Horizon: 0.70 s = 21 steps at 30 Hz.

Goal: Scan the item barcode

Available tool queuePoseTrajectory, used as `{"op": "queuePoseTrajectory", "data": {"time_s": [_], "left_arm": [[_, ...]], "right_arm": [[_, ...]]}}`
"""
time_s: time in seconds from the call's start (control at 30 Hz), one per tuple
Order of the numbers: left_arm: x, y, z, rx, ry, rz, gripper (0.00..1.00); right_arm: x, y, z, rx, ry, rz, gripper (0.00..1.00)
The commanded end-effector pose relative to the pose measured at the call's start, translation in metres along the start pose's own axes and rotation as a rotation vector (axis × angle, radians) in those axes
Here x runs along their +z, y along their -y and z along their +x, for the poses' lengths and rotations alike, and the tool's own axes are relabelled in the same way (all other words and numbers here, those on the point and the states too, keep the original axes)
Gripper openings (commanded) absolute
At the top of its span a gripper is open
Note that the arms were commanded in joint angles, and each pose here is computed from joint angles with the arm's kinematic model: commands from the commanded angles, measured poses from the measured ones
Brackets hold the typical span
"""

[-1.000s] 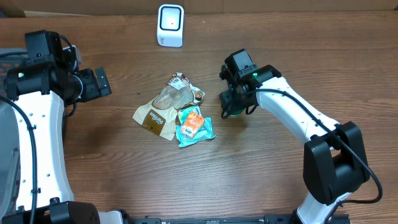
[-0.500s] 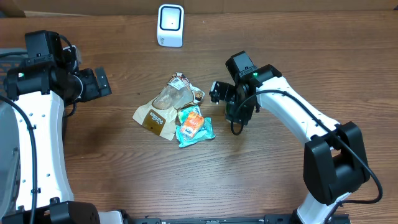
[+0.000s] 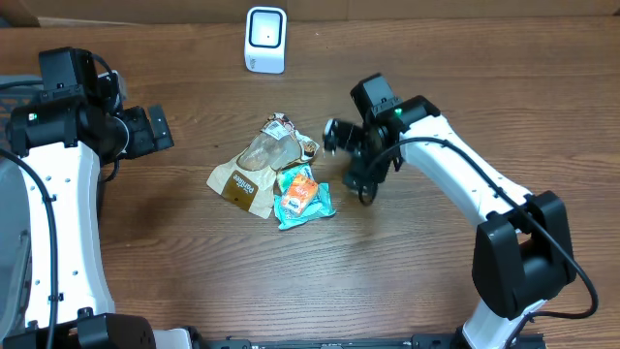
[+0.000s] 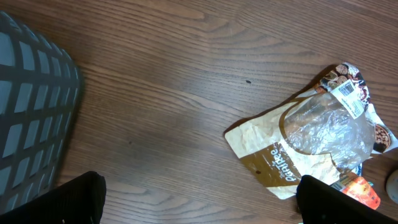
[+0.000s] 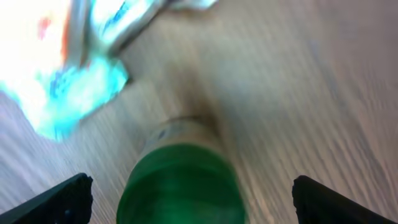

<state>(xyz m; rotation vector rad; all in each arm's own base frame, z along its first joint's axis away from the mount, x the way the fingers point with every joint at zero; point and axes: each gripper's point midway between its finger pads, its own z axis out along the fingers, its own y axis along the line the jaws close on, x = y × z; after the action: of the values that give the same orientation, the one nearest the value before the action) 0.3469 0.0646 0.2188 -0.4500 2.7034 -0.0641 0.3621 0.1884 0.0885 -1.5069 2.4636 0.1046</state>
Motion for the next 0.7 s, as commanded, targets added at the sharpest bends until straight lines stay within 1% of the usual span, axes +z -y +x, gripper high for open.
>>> {"op": "queuePoseTrajectory", "data": {"time_s": [0.0,0.03,0.07,0.23,0.43,0.53,0.67], "left_arm": [[-0.003,0.004,-0.001,0.019,0.009,0.010,1.00],[-0.003,0.004,-0.001,0.019,0.009,0.010,1.00],[-0.003,0.004,-0.001,0.019,0.009,0.010,1.00],[-0.003,0.004,-0.001,0.019,0.009,0.010,1.00],[-0.003,0.004,-0.001,0.019,0.009,0.010,1.00],[-0.003,0.004,-0.001,0.019,0.009,0.010,0.99],[-0.003,0.004,-0.001,0.019,0.009,0.010,1.00]], "right_arm": [[-0.025,0.016,-0.026,0.487,0.090,0.029,1.00],[-0.027,0.016,-0.026,0.595,0.087,0.022,1.00],[-0.028,0.014,-0.024,0.660,0.075,0.015,1.00],[-0.022,-0.001,-0.004,0.811,-0.018,-0.012,1.00],[-0.012,0.001,0.013,1.049,-0.066,0.046,1.00],[-0.005,-0.001,0.019,1.130,-0.077,0.056,0.96],[0.007,-0.006,0.028,1.170,-0.098,0.056,0.92]]}}
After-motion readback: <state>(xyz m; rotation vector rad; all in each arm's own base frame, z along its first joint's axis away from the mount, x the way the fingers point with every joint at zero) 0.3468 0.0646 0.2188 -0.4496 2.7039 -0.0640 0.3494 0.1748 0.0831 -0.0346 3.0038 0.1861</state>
